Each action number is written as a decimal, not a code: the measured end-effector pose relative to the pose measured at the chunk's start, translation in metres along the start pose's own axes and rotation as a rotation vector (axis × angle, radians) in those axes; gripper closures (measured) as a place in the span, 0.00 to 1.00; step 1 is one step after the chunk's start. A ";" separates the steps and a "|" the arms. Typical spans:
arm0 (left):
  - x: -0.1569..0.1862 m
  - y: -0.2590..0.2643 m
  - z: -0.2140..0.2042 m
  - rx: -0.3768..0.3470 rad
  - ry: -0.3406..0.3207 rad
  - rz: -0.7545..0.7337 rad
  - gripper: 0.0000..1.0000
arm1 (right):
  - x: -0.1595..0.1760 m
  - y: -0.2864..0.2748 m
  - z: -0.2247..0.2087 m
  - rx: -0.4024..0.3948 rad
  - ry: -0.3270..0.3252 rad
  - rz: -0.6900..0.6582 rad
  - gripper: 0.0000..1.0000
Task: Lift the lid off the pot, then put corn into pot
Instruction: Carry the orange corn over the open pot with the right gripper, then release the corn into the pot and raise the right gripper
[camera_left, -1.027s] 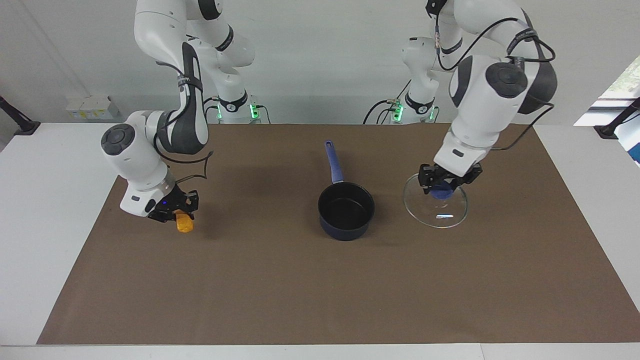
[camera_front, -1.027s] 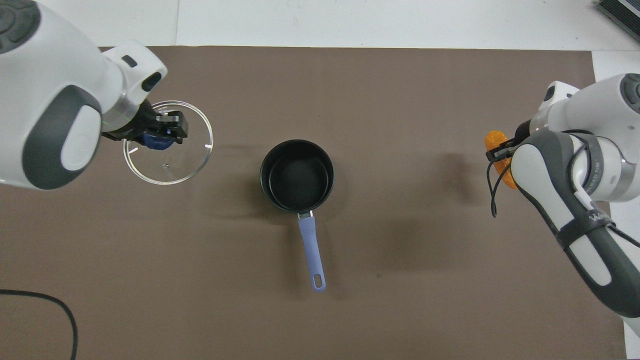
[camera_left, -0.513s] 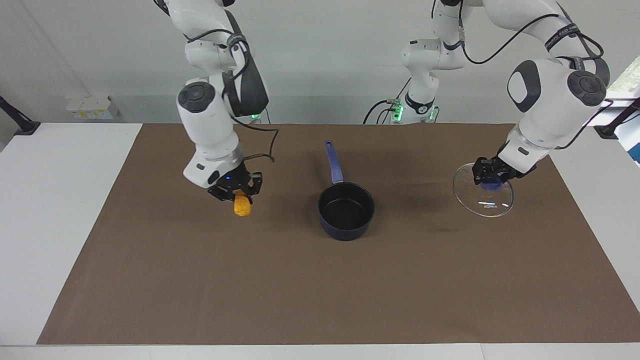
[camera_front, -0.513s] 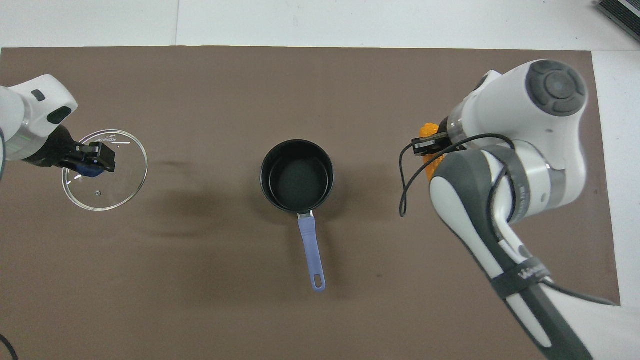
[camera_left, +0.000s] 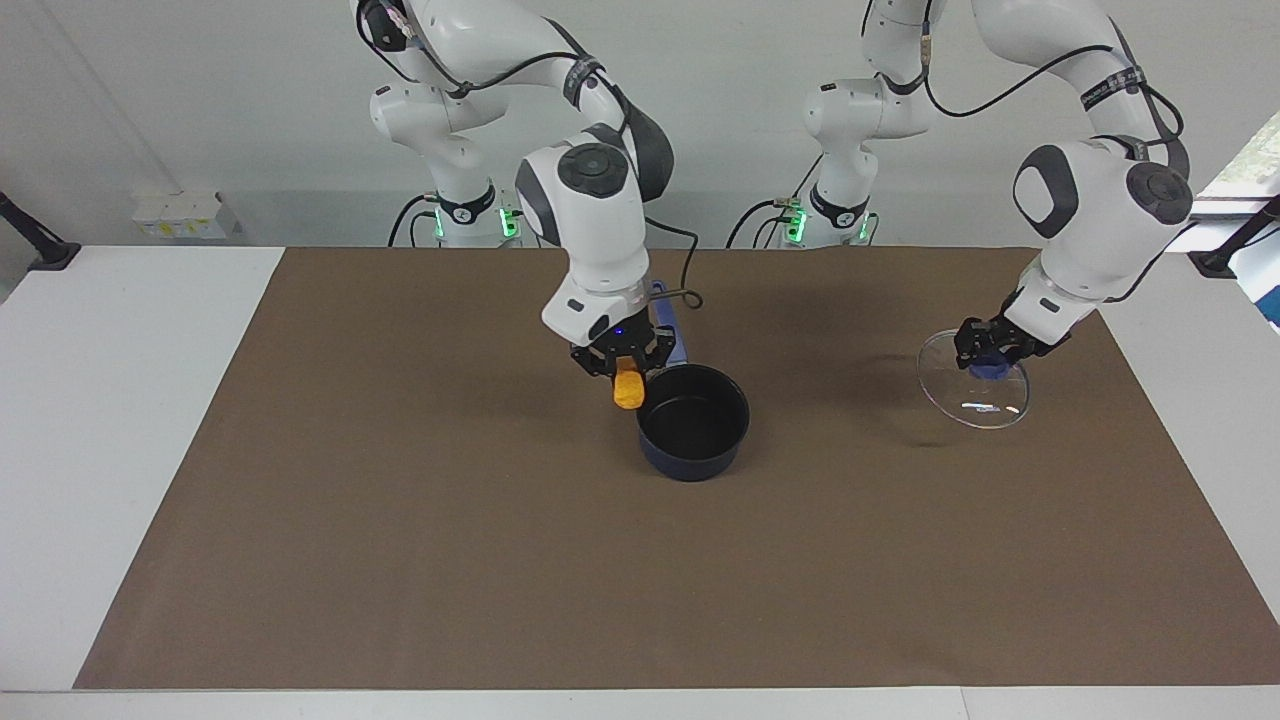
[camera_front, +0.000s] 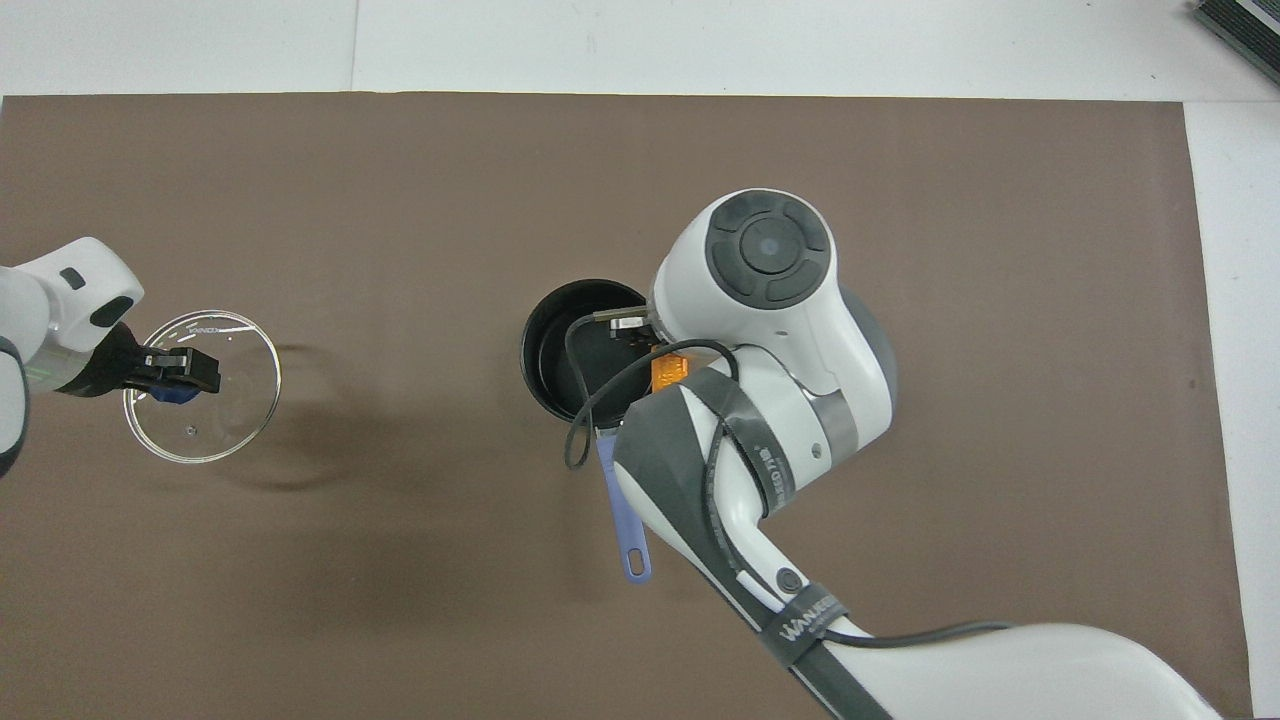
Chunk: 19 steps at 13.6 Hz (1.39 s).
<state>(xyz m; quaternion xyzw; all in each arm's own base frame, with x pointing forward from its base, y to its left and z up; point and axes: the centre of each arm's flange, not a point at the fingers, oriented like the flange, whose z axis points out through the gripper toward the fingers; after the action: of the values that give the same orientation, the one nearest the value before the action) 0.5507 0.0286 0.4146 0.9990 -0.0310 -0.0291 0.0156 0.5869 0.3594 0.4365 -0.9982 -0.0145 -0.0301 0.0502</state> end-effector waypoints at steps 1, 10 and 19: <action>-0.003 0.001 0.013 0.002 0.009 0.000 0.34 | 0.000 -0.016 0.013 0.008 0.003 0.008 0.64; -0.029 0.000 0.081 0.012 0.055 0.039 0.29 | 0.002 -0.056 0.088 0.035 0.013 -0.003 0.64; 0.005 0.022 0.012 0.009 0.069 0.010 0.00 | 0.009 -0.049 0.095 0.038 0.025 0.005 0.15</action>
<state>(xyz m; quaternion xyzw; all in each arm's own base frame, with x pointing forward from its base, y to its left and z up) 0.5534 0.0056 0.4030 0.9993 -0.0356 0.0058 0.0122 0.6001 0.4185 0.3473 -0.9966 -0.0121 -0.0422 0.0693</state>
